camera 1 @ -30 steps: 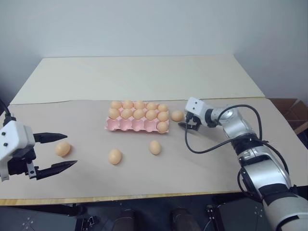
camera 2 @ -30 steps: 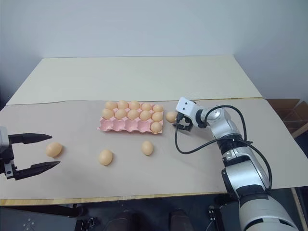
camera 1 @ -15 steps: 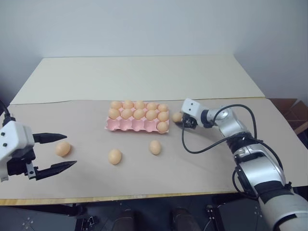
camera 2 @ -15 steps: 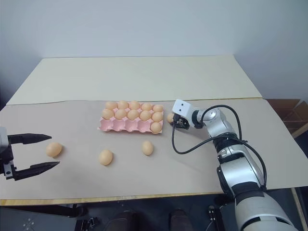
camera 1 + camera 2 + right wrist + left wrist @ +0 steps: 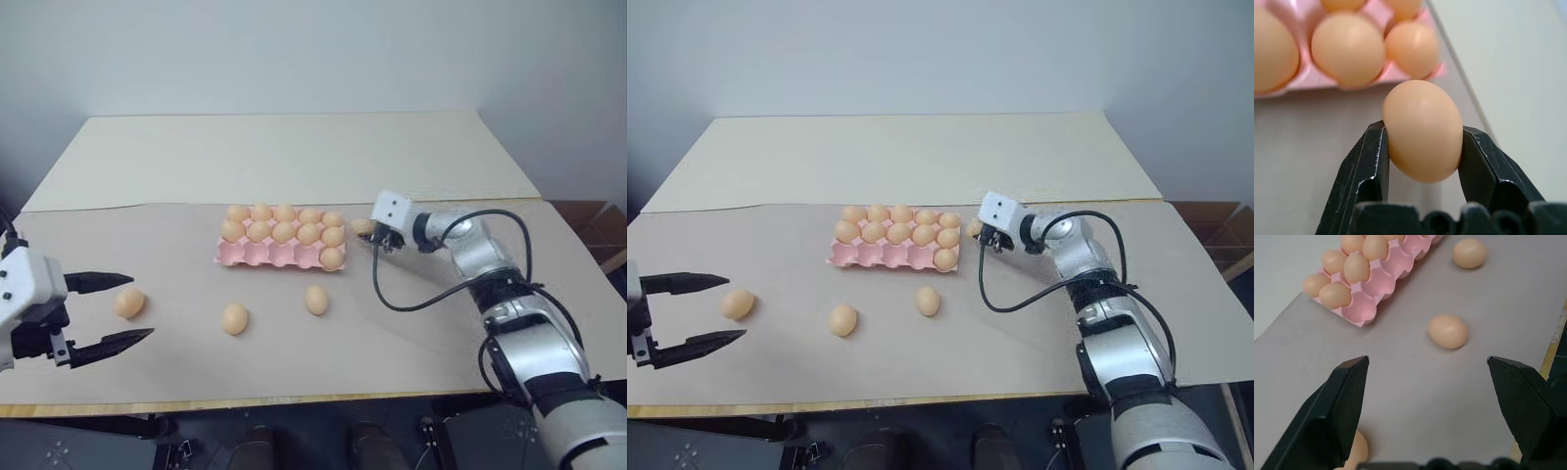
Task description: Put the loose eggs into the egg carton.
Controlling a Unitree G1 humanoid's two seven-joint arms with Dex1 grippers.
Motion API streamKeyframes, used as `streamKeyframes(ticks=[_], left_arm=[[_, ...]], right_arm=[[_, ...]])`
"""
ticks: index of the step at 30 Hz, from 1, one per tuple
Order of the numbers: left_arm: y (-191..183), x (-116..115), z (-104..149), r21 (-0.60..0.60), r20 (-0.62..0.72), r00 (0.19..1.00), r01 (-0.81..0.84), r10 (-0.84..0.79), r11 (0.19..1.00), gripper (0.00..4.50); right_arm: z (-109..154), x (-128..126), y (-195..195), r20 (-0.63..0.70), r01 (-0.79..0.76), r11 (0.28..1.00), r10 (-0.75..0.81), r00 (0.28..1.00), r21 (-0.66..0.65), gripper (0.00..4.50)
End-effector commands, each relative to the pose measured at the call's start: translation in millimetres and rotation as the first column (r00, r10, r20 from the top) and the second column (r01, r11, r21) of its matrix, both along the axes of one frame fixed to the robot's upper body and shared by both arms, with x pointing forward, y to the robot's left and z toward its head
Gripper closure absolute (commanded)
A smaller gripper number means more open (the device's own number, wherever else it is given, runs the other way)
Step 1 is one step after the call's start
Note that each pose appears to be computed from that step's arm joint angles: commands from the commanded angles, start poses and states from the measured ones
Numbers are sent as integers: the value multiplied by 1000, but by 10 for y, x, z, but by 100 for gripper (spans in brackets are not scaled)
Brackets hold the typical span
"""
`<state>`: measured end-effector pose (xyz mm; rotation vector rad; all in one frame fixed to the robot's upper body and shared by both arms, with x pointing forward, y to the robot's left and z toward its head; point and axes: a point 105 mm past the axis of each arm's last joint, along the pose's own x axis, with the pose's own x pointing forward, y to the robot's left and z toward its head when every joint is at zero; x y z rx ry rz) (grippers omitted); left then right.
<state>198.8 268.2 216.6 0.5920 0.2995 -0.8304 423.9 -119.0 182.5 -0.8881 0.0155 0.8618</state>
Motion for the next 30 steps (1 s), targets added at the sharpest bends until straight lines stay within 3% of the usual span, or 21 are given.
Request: streamKeyframes(ticks=[1, 6, 17, 18, 19, 25, 30], left_arm=[[62, -14, 48, 26, 13, 1000, -27, 27, 999, 29], [160, -33, -69, 63, -25, 998, -52, 54, 997, 29], [153, -69, -116, 57, -32, 998, -55, 57, 997, 29], [152, -70, -117, 58, -31, 998, -56, 58, 997, 29], [152, -70, -118, 59, -30, 998, -57, 59, 997, 29], [147, -70, -131, 65, -31, 998, -58, 60, 996, 29], [133, -40, -113, 62, -21, 999, -46, 48, 997, 29]], right_arm=[[339, -226, 227, 92, -114, 993, 112, 989, 16, 264], [347, -520, 642, 137, -250, 967, 256, 957, -57, 264], [139, -554, 1068, 179, -335, 919, 372, 911, -206, 264], [128, -547, 1074, 181, -337, 917, 376, 909, -213, 213], [123, -542, 1078, 183, -339, 916, 379, 907, -216, 198], [119, -488, 1064, 209, -321, 916, 371, 905, -240, 4], [207, -535, 1010, 222, -326, 919, 373, 901, -221, 4]])
